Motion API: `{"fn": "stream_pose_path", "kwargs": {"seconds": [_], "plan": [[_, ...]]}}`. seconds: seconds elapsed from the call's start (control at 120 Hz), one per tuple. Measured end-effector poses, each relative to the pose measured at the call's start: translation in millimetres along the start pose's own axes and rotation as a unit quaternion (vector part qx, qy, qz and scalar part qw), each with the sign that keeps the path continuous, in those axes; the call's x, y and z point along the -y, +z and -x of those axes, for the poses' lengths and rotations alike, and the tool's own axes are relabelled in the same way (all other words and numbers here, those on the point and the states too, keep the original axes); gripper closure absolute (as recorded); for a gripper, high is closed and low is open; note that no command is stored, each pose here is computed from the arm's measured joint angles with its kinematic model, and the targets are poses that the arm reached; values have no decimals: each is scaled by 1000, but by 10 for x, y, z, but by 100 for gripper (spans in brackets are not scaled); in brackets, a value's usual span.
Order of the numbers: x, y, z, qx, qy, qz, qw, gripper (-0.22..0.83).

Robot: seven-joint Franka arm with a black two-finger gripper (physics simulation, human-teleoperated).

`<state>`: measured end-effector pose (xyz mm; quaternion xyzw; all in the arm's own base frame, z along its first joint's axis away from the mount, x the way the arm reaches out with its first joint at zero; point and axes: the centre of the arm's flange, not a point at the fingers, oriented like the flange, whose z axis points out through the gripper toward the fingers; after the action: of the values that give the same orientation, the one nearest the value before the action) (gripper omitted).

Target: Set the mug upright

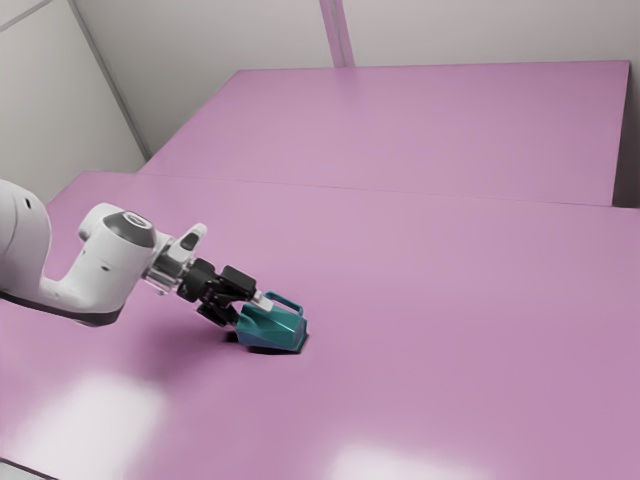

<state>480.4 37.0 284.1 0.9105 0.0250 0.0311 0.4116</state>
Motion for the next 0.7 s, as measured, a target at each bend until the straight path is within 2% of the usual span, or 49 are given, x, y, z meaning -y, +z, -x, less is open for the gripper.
{"fn": "stream_pose_path", "kwargs": {"seconds": [0.3,0.7], "plan": [[-47,25,-18,-5,6,-1,1000,32],[-111,-20,-31,-12,15,-2,1000,58]]}}
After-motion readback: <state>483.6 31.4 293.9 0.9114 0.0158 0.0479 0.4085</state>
